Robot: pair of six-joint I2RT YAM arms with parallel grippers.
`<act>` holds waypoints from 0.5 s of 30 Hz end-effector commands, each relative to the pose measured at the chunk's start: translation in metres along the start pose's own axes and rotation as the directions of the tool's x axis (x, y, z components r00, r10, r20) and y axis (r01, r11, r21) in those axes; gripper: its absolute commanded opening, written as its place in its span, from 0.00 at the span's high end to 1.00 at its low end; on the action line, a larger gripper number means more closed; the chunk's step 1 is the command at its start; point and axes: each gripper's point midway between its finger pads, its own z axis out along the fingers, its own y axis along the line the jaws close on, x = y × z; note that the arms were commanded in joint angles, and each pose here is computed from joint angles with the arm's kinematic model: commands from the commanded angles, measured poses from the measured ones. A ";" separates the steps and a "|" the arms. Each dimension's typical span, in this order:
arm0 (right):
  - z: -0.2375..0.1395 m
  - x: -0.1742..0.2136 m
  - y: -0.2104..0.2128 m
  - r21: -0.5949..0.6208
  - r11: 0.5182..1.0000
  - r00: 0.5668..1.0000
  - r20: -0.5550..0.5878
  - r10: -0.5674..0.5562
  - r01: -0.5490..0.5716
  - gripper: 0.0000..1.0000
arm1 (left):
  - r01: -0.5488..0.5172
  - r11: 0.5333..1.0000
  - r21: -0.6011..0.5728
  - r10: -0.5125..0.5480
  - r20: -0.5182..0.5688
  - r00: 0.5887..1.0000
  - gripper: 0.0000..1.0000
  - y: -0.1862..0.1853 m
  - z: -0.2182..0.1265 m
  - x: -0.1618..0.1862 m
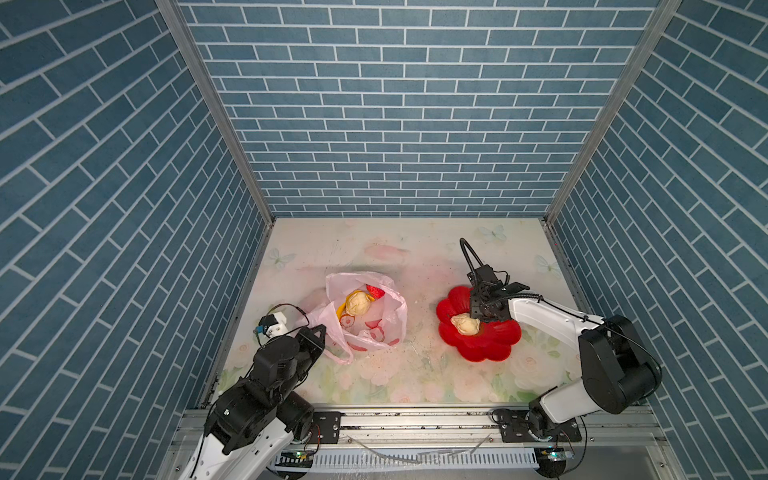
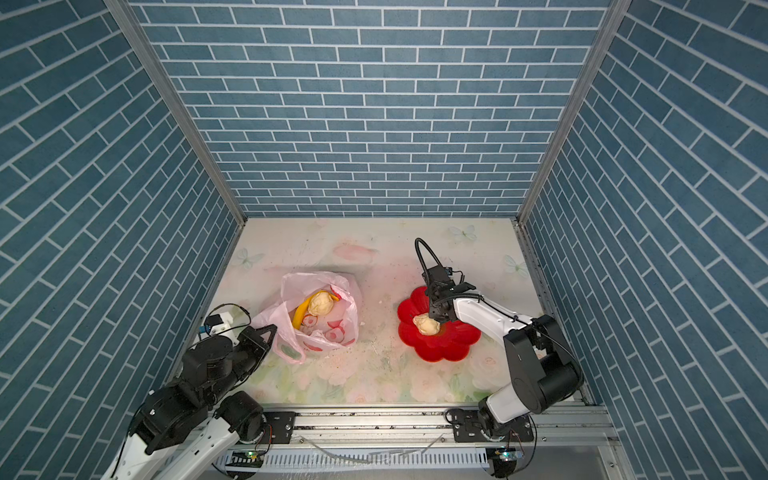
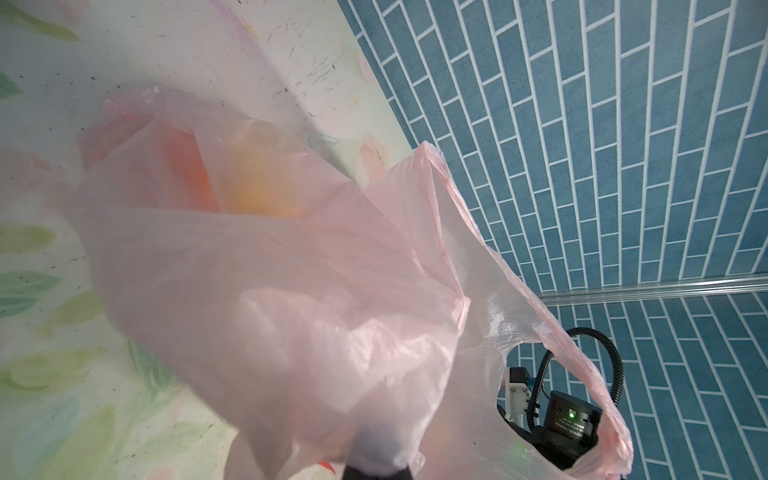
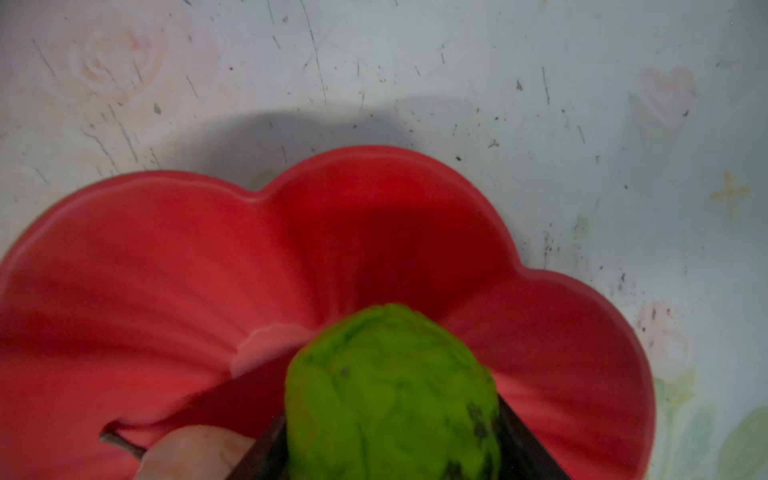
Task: Take the fake fruits out of the plastic bag
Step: 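Lower the green fruit onto the red plate and open the right gripper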
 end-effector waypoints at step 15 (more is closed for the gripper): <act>-0.125 -0.054 0.011 -0.080 0.995 0.974 0.224 -0.044 0.063 0.19 | -0.047 0.999 0.001 0.047 -0.009 0.999 1.00 -0.001 -0.003 0.000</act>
